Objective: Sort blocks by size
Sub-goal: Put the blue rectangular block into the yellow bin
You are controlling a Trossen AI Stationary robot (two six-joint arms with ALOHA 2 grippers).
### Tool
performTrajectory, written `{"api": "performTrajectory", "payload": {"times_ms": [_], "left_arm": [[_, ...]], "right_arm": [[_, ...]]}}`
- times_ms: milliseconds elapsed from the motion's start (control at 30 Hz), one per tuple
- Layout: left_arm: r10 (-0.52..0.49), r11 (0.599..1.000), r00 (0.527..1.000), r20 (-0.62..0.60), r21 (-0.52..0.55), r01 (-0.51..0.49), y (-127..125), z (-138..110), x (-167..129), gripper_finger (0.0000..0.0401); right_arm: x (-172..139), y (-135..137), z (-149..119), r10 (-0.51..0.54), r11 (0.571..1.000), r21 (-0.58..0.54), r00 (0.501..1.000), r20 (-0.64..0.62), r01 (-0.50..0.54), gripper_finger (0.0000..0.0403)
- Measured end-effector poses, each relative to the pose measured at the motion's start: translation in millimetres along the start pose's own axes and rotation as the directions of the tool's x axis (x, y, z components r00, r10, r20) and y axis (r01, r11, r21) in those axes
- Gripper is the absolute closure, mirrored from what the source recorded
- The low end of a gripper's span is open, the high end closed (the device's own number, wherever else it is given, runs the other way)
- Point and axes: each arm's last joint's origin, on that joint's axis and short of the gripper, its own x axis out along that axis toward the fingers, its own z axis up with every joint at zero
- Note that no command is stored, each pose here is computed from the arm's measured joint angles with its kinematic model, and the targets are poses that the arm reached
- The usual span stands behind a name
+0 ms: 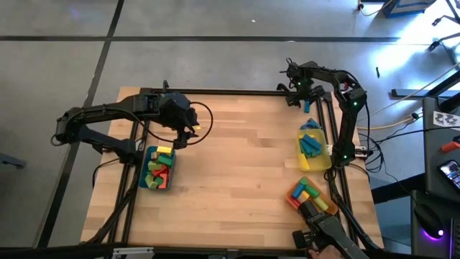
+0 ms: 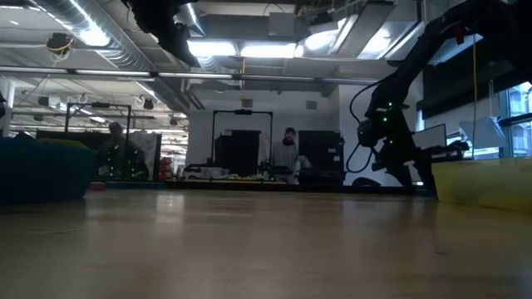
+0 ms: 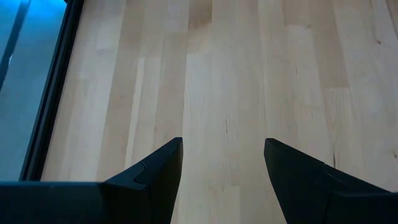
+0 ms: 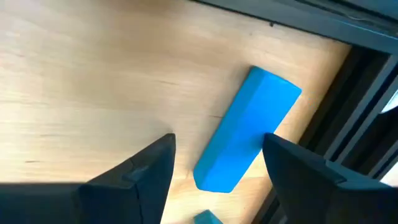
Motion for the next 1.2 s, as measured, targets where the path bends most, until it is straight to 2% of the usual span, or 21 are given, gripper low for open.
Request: {"api": "performTrajectory", "payload": {"times_ms": [333,733,800,933,1200], "left_arm": [[-0.001,1.0,1.0,-0.003,0.008,0.001,0,0,0,0.019],[0.0,1.0,1.0,-0.002,0.019,0.0,0,0,0,0.019],[-0.001,1.0,1.0,-0.002,0.019,0.001,0,0,0,0.019],[0.0,1.0,1.0,-0.002,0.018,0.001,0,0,0,0.019],[0.0,1.0,1.0,-0.002,0.019,0.0,0,0,0,0.019]], "right_arm": [[-1,1,0,0.015,0.999,-0.03,1.0,0.003,-0.015,0.016],[-17,4,-4,0.212,0.975,-0.074,0.977,0.036,-0.208,0.016],[-17,5,-4,0.207,0.975,-0.085,0.978,0.036,-0.204,0.016],[-17,3,-6,0.135,0.988,-0.083,0.99,0.032,-0.132,0.016],[-17,1,-8,0.089,0.994,-0.06,0.996,0.018,-0.088,0.016]]}}
